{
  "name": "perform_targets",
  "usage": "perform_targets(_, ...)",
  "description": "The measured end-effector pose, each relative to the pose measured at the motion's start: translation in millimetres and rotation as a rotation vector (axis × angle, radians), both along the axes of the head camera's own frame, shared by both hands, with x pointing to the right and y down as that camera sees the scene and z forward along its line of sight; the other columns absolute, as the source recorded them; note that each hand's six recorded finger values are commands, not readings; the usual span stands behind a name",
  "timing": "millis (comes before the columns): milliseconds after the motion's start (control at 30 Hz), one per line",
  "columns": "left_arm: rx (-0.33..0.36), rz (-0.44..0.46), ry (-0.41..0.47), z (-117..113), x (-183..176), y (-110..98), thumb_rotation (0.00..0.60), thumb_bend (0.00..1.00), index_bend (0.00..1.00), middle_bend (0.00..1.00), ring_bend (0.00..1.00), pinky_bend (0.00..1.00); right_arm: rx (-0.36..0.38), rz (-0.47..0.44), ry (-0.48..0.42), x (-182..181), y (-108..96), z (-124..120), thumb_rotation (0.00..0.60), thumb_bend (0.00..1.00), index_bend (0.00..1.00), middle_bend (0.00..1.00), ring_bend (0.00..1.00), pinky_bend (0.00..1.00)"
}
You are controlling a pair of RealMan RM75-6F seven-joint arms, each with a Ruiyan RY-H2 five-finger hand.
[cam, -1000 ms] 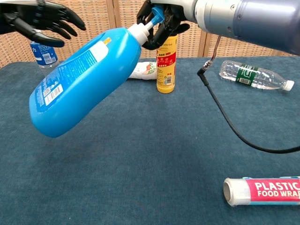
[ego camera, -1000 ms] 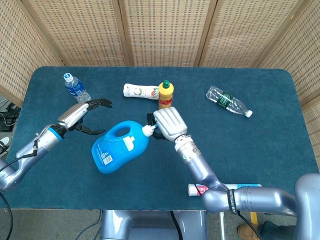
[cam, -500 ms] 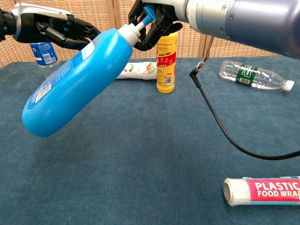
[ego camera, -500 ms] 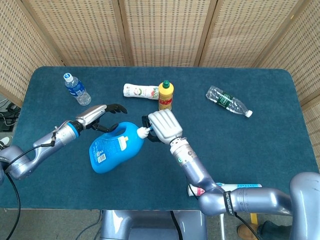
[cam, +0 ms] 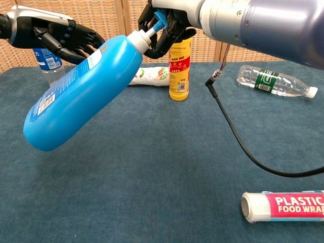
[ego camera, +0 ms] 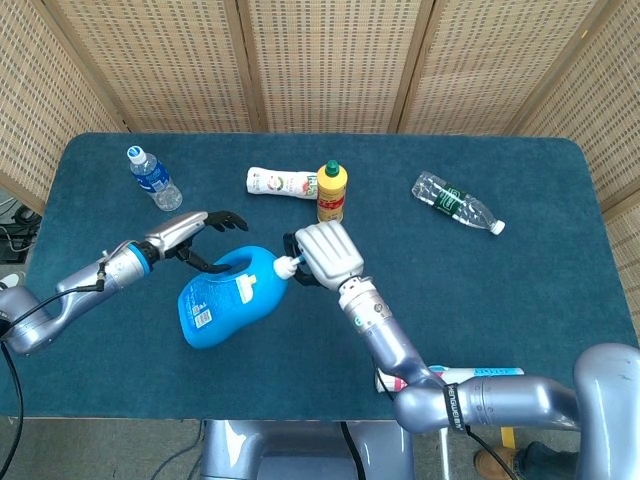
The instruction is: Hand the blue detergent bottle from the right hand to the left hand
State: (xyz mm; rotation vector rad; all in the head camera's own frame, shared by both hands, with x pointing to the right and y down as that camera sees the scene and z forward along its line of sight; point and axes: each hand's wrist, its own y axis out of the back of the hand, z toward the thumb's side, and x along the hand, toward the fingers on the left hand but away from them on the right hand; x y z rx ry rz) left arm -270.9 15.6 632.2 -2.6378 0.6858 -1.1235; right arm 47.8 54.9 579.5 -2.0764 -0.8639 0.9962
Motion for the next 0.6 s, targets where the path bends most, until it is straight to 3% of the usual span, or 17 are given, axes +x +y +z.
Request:
perform_targets(367, -0.080, 0.009, 0.029, 13.3, 16.9, 14.3, 0.600, 0.30, 0.28, 0.25, 0.25, 0.33, 0.000, 0.003, -0.022, -1.8, -0.9, -4.0, 0.600, 1.00, 0.68, 0.72, 0.87, 1.00)
perform_targets(467, -0.107, -0.007, 0.051, 15.3, 20.5, 16.3, 0.600, 0.33, 0.34, 0.33, 0.31, 0.43, -0.005, 0.008, -0.029, -1.3, -1.4, -4.2, 0.600, 1.00, 0.68, 0.72, 0.87, 1.00)
perform_targets(600, -0.130, -0.005, 0.065, 18.9, 24.4, 17.6, 0.600, 0.43, 0.53, 0.53, 0.42, 0.54, -0.007, 0.009, -0.034, -0.1, -1.9, -4.3, 0.600, 1.00, 0.68, 0.72, 0.87, 1.00)
